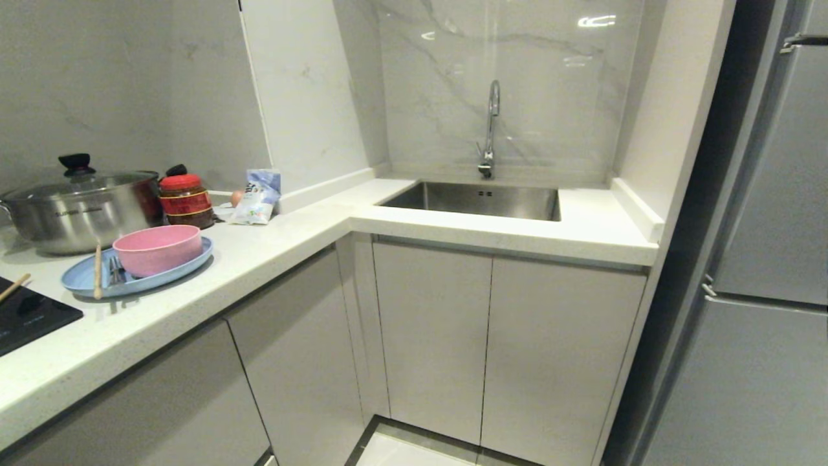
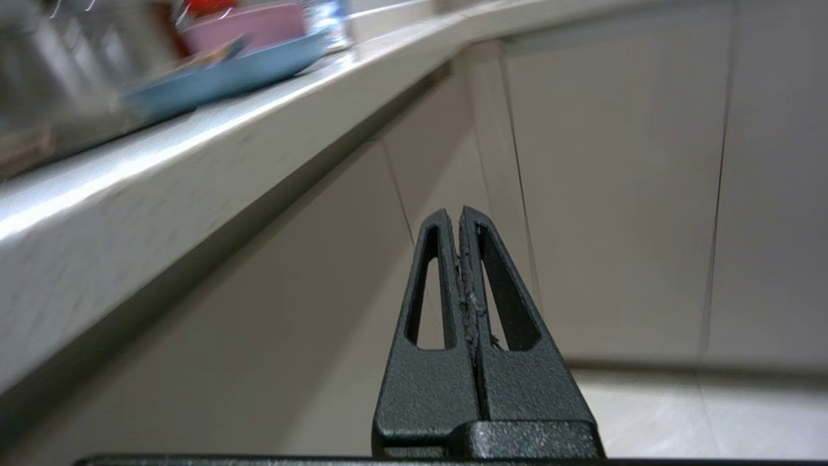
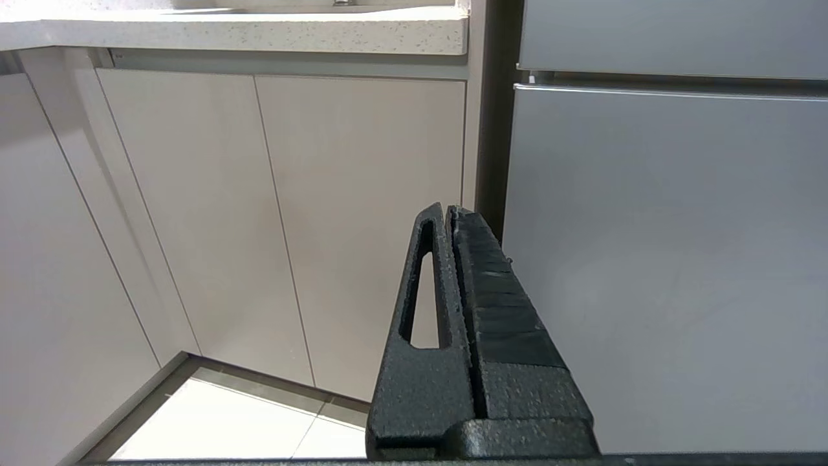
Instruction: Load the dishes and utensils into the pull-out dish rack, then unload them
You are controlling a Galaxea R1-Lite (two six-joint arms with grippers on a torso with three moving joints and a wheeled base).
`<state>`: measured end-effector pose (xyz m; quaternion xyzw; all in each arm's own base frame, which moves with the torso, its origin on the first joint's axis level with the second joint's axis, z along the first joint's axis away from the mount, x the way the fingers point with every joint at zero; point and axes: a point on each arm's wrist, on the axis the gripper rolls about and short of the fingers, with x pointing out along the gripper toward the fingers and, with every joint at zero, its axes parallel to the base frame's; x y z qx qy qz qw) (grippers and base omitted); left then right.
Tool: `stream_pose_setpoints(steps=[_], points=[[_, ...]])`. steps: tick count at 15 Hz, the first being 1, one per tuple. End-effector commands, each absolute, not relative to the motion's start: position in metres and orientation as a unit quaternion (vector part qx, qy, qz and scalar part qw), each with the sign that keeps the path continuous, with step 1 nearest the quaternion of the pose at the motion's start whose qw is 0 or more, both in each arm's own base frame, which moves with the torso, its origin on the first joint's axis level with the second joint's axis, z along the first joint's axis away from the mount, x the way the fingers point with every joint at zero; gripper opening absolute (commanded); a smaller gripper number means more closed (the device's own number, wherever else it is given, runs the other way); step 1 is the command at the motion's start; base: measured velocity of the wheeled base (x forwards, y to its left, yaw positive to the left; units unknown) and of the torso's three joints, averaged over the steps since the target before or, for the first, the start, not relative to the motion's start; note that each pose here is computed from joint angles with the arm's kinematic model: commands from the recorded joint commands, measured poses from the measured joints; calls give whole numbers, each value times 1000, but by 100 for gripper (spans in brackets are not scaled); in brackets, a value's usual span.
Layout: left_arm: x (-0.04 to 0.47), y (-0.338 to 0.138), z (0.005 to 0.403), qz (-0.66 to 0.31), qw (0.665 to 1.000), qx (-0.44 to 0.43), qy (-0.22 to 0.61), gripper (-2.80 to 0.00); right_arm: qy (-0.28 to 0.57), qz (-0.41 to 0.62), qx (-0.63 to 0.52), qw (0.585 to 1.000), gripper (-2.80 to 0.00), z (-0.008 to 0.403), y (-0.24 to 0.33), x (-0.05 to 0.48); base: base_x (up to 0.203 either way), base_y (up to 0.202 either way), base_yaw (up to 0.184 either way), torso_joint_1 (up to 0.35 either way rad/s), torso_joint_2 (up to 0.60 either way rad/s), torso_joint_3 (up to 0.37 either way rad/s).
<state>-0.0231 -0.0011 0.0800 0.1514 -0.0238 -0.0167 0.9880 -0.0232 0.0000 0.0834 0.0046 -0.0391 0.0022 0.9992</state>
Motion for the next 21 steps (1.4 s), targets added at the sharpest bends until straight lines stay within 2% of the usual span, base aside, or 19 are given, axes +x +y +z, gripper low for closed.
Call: stream_pose_setpoints(steps=[1,3,5,8,21], points=[[-23,-2,79,-27,986,162,-17,-280,-27,2,5,1000,-280,76,0,-21,0,0,0,0,0,0],[-24,-2,79,-36,990,140,-3,-280,-27,2,5,1000,-280,76,0,-21,0,0,0,0,0,0],[-25,-2,75,-36,996,76,24,-280,-27,2,5,1000,-280,76,0,-21,0,0,0,0,0,0],[-25,-2,75,-31,998,54,25,-280,-27,2,5,1000,-280,76,0,-21,0,0,0,0,0,0],[-25,-1,75,-30,998,47,24,-280,-27,2,5,1000,-280,76,0,-21,0,0,0,0,0,0]])
